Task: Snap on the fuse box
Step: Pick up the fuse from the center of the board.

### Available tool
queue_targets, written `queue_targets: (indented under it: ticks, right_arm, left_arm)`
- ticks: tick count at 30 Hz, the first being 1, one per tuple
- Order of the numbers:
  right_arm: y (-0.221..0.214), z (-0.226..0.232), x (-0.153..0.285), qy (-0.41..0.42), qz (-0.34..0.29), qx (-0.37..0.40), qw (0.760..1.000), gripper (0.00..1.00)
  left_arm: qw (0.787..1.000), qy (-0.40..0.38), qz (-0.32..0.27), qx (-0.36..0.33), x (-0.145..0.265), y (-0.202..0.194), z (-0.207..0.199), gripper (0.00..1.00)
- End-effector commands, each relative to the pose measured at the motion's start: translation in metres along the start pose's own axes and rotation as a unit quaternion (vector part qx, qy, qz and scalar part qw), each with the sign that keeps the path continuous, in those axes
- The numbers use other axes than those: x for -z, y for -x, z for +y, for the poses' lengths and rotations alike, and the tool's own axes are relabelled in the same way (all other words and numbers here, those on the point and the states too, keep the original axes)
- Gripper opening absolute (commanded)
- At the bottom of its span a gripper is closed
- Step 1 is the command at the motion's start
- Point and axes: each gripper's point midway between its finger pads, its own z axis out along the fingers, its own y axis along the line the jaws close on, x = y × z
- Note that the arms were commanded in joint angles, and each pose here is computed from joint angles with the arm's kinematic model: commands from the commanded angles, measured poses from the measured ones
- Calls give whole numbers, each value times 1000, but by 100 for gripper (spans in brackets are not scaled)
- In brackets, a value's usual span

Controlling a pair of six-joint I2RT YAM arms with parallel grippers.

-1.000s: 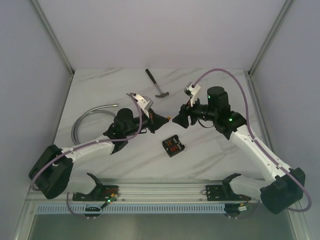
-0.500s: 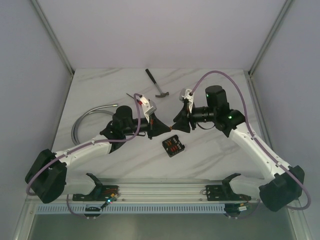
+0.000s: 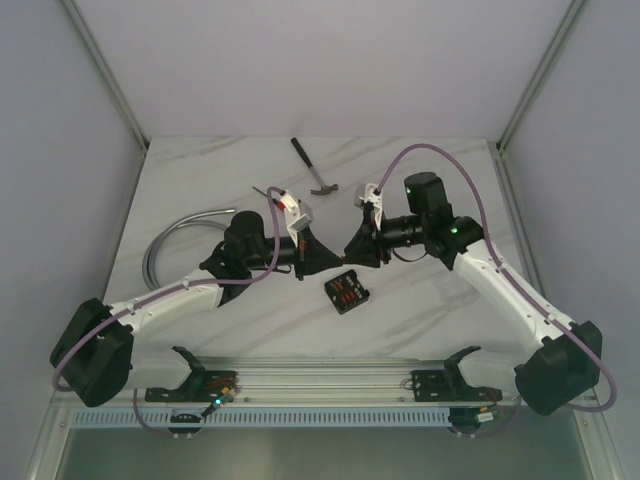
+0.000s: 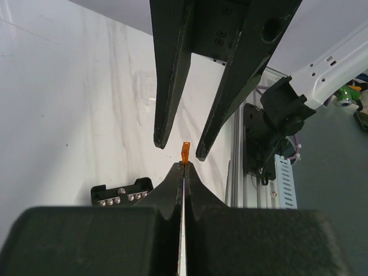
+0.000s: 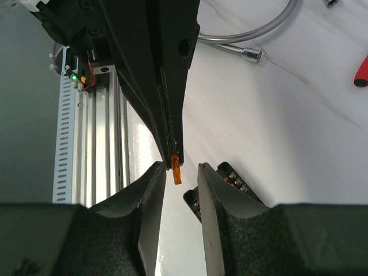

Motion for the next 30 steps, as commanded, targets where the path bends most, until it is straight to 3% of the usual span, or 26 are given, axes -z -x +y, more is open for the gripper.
queue_targets:
  ticks: [1, 20, 22, 25, 30]
  right_arm:
    - [13, 6, 2, 18, -10, 19, 1000, 34]
    - [10, 12, 1, 34, -6, 22, 999, 0]
    - [10, 9, 2, 25, -3, 20, 999, 0]
    - [7, 3, 2, 5, 4, 14, 1000, 0]
    - [0, -18, 1, -59, 21, -11, 998, 0]
  left_arm:
    - [999, -33, -28, -30, 1, 23, -14, 0]
    - [999, -19, -33, -19, -3, 21, -6, 0]
    - [999, -8, -33, -15, -3, 20, -2, 5]
    - [999, 23, -32, -5, -2, 16, 10, 21]
    - [990, 129, -38, 45, 11, 2, 47, 42]
